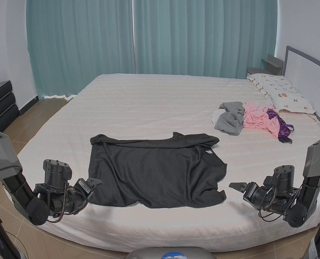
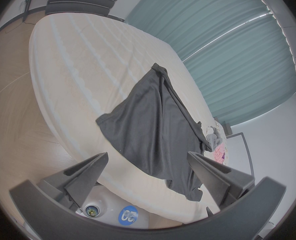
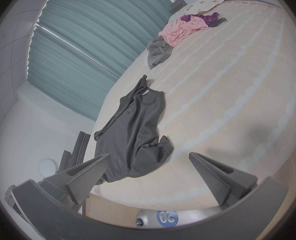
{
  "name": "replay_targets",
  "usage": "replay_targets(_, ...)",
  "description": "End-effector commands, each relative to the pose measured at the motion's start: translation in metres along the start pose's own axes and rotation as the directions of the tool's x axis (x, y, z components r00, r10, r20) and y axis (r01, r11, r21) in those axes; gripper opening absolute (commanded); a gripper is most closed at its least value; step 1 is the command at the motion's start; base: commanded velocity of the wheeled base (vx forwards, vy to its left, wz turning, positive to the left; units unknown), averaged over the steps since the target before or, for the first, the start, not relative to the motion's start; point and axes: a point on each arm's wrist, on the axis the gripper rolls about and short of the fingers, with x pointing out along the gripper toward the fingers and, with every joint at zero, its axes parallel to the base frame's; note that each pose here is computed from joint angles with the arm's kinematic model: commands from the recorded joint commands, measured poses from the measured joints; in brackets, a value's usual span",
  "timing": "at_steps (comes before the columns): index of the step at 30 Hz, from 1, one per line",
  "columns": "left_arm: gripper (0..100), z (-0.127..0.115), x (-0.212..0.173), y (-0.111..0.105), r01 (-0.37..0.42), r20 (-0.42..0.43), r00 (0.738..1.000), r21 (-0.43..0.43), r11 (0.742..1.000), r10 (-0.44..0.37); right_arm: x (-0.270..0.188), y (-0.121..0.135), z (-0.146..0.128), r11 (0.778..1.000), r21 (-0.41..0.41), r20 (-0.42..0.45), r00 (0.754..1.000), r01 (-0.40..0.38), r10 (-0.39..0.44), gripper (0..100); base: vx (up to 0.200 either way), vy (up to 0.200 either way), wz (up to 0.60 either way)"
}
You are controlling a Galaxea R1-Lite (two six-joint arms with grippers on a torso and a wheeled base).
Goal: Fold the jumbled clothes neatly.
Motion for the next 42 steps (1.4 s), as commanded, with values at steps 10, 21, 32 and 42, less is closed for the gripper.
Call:
replay_targets(10, 100, -0.01, 0.033, 0.031, -0.178, 0.006, 0.984, 0.009, 0.984, 0.177, 0.005, -0.006, -0.004, 1.0, 0.005, -0.015, 1.0, 0.017, -0.016, 100, 0.0, 0.0, 0.0)
replay_targets(21, 100, 0.008, 0.047, 0.042, -0.166, 0.094, 0.981, -0.049, 0.985, 0.17, 0.009, -0.011, -0.007, 1.0, 0.001, -0.001, 1.0, 0.01, -0.01, 100, 0.0, 0.0, 0.0)
replay_targets(32, 0, 0.014, 0.053, 0.052, -0.186, 0.119, 0.974, -0.076, 0.98, 0.194, 0.01, -0.011, -0.007, 1.0, 0.002, -0.003, 1.0, 0.01, -0.01, 100, 0.0, 0.0, 0.0)
replay_targets(42, 0, 0.014, 0.035, 0.061, -0.25, 0.142, 0.958, -0.011, 0.968, 0.249, 0.016, -0.005, -0.008, 1.0, -0.018, -0.003, 1.0, -0.016, 0.016, 100, 0.0, 0.0, 0.0)
